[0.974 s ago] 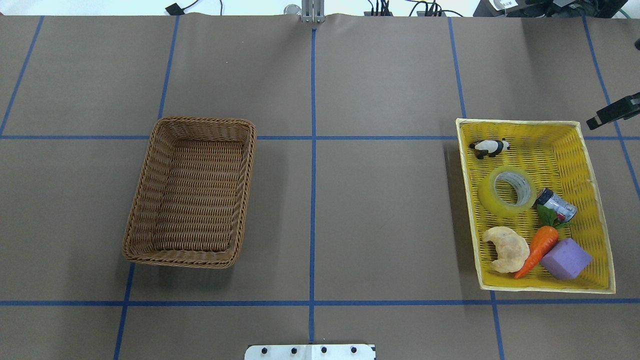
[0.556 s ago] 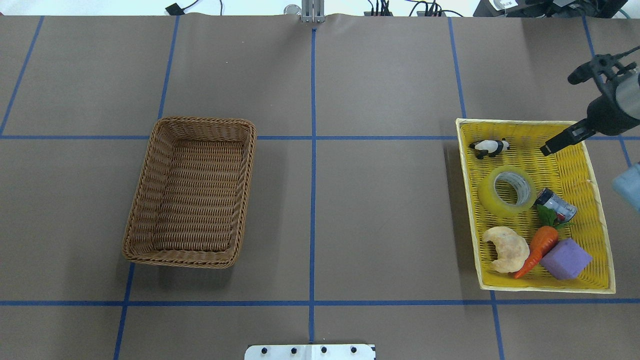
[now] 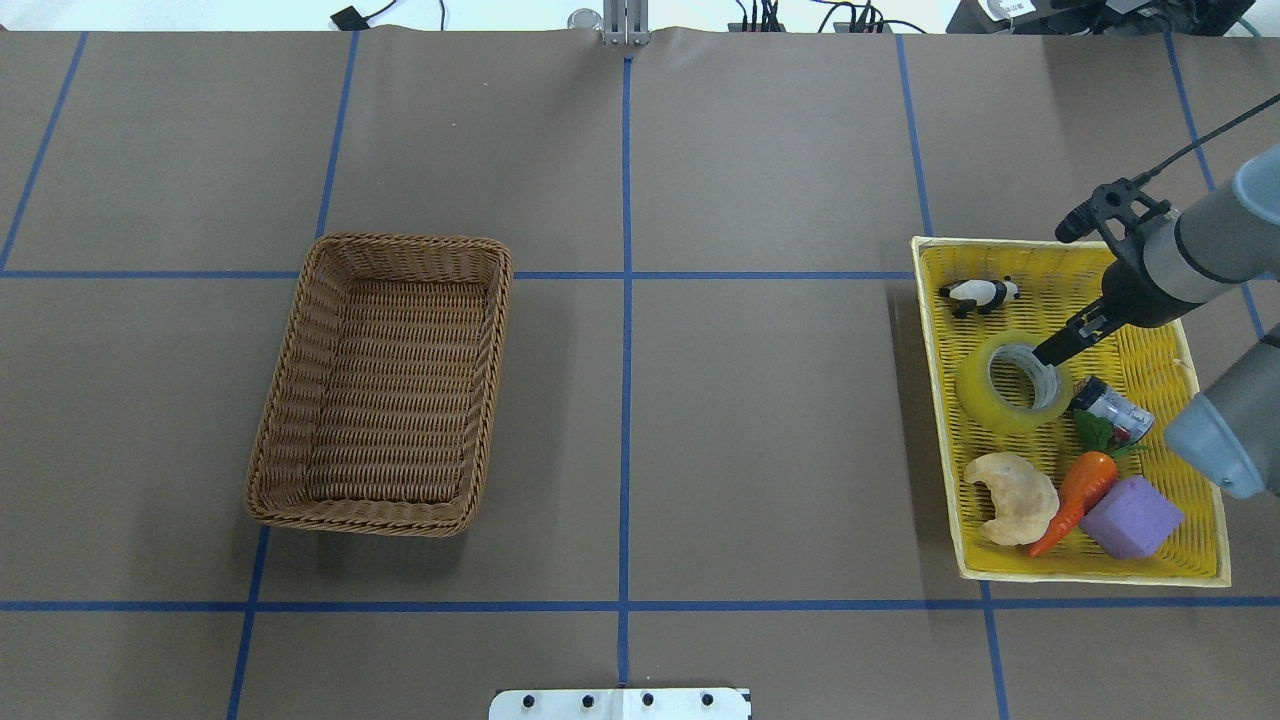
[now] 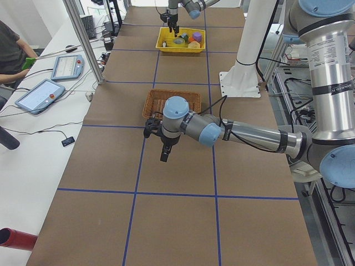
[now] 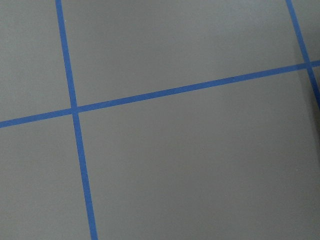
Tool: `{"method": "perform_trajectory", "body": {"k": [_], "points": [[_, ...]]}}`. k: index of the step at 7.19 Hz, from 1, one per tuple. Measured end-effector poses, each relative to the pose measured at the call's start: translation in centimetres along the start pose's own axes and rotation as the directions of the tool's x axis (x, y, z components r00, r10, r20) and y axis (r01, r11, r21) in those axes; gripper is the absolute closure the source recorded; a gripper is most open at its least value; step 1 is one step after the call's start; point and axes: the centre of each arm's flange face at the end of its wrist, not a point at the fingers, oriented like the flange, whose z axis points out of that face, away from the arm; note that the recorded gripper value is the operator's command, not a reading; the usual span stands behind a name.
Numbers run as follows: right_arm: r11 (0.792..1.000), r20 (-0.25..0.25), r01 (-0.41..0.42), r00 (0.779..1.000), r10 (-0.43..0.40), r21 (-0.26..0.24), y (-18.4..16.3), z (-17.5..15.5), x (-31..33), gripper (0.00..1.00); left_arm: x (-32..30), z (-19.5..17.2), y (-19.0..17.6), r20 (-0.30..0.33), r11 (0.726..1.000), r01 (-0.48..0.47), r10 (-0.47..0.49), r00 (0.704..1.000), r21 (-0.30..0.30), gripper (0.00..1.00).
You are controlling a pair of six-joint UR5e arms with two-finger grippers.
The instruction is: Move tape to another basket
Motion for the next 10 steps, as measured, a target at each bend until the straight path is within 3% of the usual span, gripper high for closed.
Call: {"method": "perform_trajectory", "body": {"k": [1, 2, 3, 4, 5, 8, 10], "points": [[1.000, 0.006, 0.004, 1.000, -0.004, -0.015, 0.1, 0.8, -0.3, 0.23, 0.1, -0.1, 0.0, -0.001, 1.000, 0.000, 0.000, 1.000, 0.001, 0.02], [1.000, 0.011, 0.009, 1.000, -0.008, -0.026, 0.1, 1.5, -0.5, 0.36, 0.1, -0.1, 0.0, -0.001, 1.000, 0.000, 0.000, 1.000, 0.002, 0.02], [0.999, 0.015, 0.013, 1.000, -0.012, -0.033, 0.1, 1.9, -0.8, 0.53, 0.2, -0.1, 0.0, -0.001, 1.000, 0.000, 0.000, 1.000, 0.003, 0.02], [0.999, 0.017, 0.015, 1.000, -0.014, -0.040, 0.1, 2.3, -0.9, 0.80, 0.3, -0.2, -0.1, -0.002, 1.000, -0.001, 0.001, 1.000, 0.005, 0.02], [0.999, 0.019, 0.015, 1.000, -0.014, -0.046, 0.2, 2.6, -1.0, 1.00, 0.3, -0.3, -0.1, -0.003, 1.000, -0.001, 0.001, 1.000, 0.006, 0.02], [0.999, 0.024, 0.012, 1.000, -0.011, -0.051, 0.4, 2.7, -0.9, 1.00, 0.3, -0.2, -0.1, -0.004, 1.000, 0.001, -0.001, 1.000, 0.004, 0.02], [0.999, 0.105, -0.019, 0.994, 0.022, -0.029, -0.4, 0.1, -0.1, 1.00, 0.2, -0.2, 0.0, -0.004, 1.000, 0.002, -0.002, 1.000, 0.002, 0.02]]}}
